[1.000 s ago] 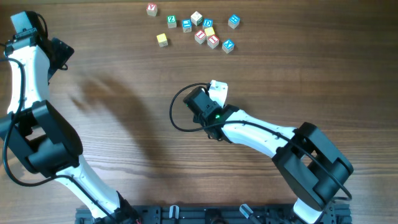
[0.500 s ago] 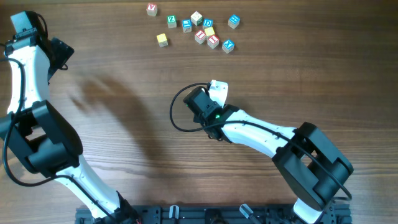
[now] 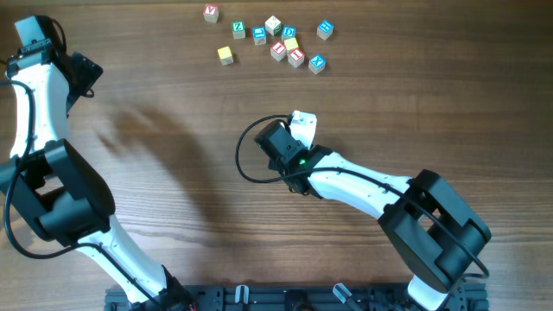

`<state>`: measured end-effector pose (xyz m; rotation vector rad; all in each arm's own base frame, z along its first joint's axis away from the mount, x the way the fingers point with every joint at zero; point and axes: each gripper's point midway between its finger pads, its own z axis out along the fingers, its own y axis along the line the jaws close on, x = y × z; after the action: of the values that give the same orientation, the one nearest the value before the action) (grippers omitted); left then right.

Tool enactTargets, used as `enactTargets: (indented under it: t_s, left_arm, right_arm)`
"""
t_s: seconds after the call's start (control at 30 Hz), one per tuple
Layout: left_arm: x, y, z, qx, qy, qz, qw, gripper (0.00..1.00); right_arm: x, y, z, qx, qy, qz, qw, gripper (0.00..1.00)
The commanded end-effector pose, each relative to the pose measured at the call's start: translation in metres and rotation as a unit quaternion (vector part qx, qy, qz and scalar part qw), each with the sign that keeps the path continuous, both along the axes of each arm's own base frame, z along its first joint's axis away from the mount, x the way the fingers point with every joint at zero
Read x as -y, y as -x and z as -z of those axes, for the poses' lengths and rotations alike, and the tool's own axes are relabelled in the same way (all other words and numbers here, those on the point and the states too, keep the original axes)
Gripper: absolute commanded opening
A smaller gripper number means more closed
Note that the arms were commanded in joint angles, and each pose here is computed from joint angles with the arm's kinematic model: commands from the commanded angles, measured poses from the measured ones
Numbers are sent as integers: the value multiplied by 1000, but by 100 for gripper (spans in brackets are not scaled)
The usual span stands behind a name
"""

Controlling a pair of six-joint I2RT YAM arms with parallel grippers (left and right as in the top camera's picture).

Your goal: Form a circle

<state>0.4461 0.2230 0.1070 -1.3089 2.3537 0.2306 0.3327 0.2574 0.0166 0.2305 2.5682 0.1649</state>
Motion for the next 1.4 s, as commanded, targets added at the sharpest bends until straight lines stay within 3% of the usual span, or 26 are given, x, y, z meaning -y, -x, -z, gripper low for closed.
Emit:
enactTargets:
  t_s: [0.0, 0.1, 0.57, 0.6, 0.77, 0.93, 1.07, 1.17, 1.37]
  left_arm:
    - [-3, -1, -10, 9, -6, 1, 1000, 100]
    - [-3, -1, -10, 9, -6, 1, 1000, 100]
    - [-3, -1, -10, 9, -6, 1, 1000, 100]
    - [-3, -1, -10, 9, -6, 1, 1000, 100]
    - [-3, -1, -10, 9, -6, 1, 1000, 100]
    - [-3, -1, -10, 9, -6, 1, 1000, 100]
    - [-3, -1, -10, 9, -6, 1, 1000, 100]
    - [-3, -1, -10, 9, -6, 1, 1000, 100]
    - [-3, -1, -10, 9, -6, 1, 1000, 100]
  right_arm:
    - [2, -1, 7, -4, 5, 3, 1000, 34]
    - [1, -2, 6, -1, 1, 4, 1000, 29]
    - [4, 1, 8, -9, -7, 28, 1000, 31]
    - [3, 0, 7, -7, -8, 28, 1000, 36]
    - [2, -1, 6, -4, -11, 27, 1000, 38]
    - [-4, -7, -4, 9, -19, 17, 1000, 48]
    - [-18, -21, -44, 50, -29, -26, 998, 52]
    - [-23, -36, -95, 72, -43, -60, 995, 49]
    - [-7, -92, -241, 95, -165, -100, 977, 50]
